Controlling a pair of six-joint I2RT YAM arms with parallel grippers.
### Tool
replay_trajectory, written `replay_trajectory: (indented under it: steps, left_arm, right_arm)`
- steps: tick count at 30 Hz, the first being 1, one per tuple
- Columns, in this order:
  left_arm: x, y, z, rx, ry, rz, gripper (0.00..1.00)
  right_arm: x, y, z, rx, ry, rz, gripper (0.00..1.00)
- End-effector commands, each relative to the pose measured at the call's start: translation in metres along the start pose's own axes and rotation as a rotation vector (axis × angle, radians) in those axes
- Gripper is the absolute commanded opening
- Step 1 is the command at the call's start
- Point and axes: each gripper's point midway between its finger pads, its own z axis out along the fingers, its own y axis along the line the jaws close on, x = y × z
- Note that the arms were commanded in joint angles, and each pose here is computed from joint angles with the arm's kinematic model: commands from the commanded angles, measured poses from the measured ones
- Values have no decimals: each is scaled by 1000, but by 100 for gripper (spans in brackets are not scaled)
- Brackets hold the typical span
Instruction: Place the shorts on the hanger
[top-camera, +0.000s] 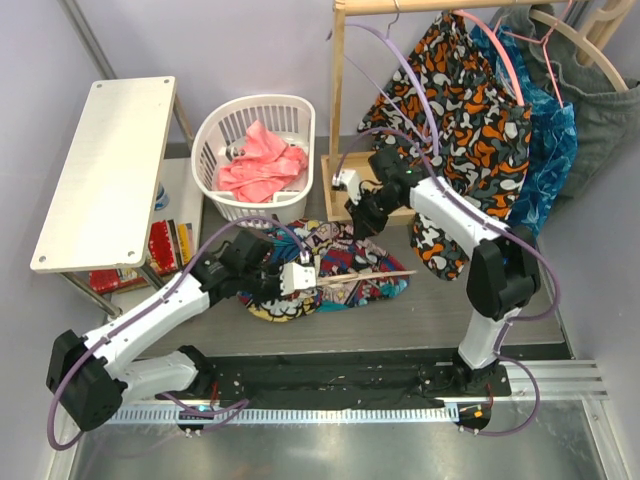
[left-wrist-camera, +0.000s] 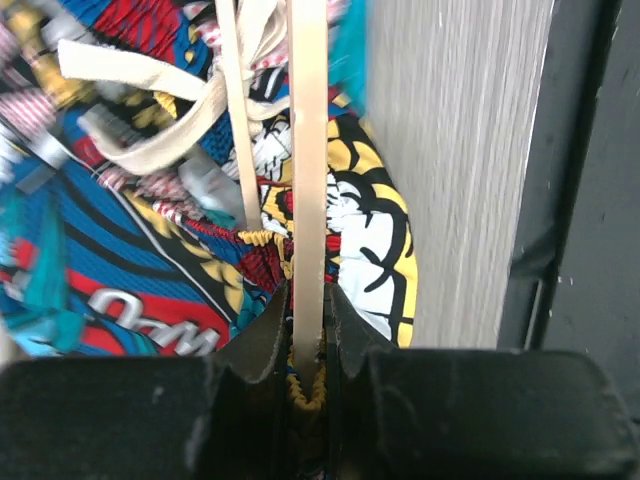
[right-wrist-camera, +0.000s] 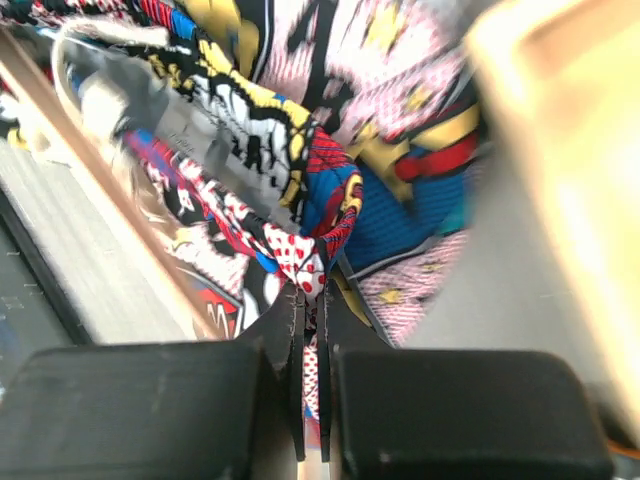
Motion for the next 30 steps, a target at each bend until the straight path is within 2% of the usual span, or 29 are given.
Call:
replay_trajectory:
  steps: [1, 4, 7, 8, 10, 12, 14, 17, 20, 23, 26, 30]
  left_arm:
    - [-41, -10, -20, 44, -161, 44, 0]
    - [-42, -29, -22, 104, -161, 105, 0]
    - [-36, -62, -16, 207, -119, 213, 0]
    - [-30, -68, -12, 218, -89, 240, 0]
    - [-30, -83, -6, 262, -76, 288, 0]
    - [-31, -85, -1, 266, -71, 282, 0]
    - [-30, -86, 5, 279, -50, 280, 0]
    - [-34, -86, 9, 291, -46, 286, 0]
    - [-42, -87, 10, 286, -69, 321, 0]
    - [-48, -92, 10, 279, -68, 374, 0]
    - [-51, -93, 9, 270, -67, 395, 0]
    - [-52, -94, 9, 270, -64, 407, 0]
  right_arm:
    - [-11, 28, -55, -13, -68, -264, 1]
    - [40, 59, -62, -64, -21, -389, 1]
    - [103, 74, -55, -71, 93, -485, 1]
    - [131, 79, -48, -95, 149, -484, 4]
    - [148, 84, -48, -100, 175, -511, 11]
    - [158, 92, -48, -125, 190, -500, 25]
    - [159, 100, -54, -157, 197, -479, 38]
    - [158, 114, -62, -227, 224, -389, 45]
    - [137, 114, -67, -231, 196, -317, 54]
    - [101, 106, -67, -181, 108, -235, 59]
    - [73, 97, -60, -139, 60, -123, 56]
    - [64, 95, -33, -109, 136, -5, 50]
